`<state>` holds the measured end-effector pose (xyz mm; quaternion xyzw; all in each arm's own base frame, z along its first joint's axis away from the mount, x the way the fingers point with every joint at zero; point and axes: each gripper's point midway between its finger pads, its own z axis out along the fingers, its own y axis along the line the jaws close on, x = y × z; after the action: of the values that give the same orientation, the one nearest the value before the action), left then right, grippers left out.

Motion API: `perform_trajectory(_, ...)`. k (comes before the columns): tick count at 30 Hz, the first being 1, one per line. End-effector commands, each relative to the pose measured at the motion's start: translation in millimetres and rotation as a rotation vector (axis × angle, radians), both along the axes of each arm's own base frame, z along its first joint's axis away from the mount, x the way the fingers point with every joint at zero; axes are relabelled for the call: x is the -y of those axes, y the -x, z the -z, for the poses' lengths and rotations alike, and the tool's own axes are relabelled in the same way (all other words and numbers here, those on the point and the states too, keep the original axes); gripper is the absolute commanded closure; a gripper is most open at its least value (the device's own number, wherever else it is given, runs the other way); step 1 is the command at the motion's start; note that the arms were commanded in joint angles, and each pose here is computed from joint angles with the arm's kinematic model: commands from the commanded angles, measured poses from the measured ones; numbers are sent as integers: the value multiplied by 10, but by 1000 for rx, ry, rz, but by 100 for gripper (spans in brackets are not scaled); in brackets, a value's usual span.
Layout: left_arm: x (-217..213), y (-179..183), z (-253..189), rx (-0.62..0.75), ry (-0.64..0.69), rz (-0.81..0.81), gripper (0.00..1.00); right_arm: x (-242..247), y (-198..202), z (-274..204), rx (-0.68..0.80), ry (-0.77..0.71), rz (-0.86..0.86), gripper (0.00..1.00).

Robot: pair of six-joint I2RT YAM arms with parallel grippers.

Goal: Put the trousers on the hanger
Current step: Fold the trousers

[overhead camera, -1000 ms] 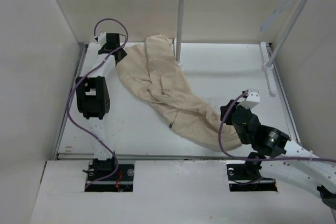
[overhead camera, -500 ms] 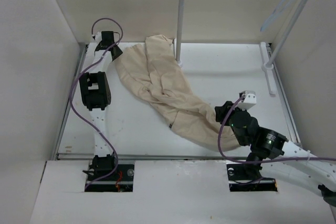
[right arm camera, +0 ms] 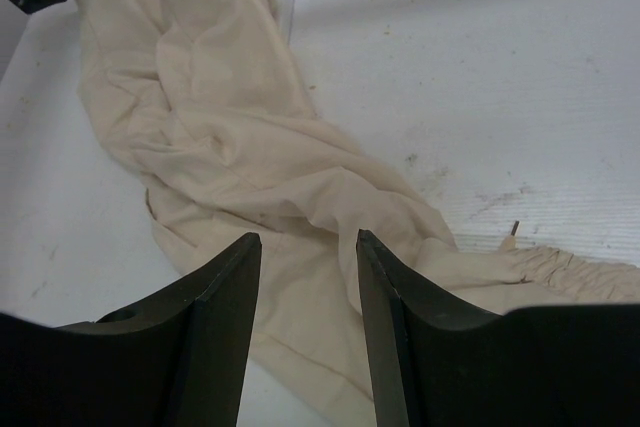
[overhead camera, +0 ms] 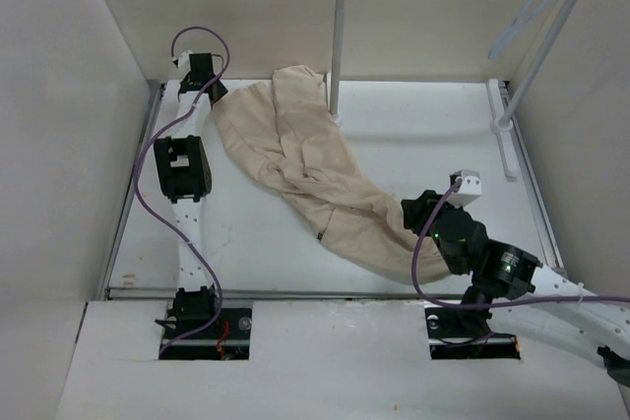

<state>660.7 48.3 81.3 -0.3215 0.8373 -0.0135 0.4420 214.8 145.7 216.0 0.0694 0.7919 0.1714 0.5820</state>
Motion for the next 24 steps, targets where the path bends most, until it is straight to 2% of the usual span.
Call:
perform_trajectory(1,-59,-82,-152,28,-4,9,58,-20,-22,-94,26,-40,0,51)
perform_trajectory(4,-26,-82,-22,8,1,19,61,-7,-19,-54,16,-32,6,51)
perform_trajectory(7,-40,-90,71,0,5,16,66,94,-8,-27,11,-23,40,44)
perform_trajectory(10,-87,-85,113,-4,9,8,85,410,11,-46,17,-19,149,41)
perform_trajectory(13,-176,-33,-27,13,10,-16,95,920,80,32,-30,2,328,40)
perform_trajectory(17,-601,162,-491,100,19,-115,97,1237,204,148,-154,-15,452,36)
perform_trajectory(21,-1294,576,-846,142,39,-306,98,1197,203,296,-246,13,445,34)
perform_trajectory(24,-1549,784,-1061,173,48,-374,98,1154,230,377,-334,86,425,31)
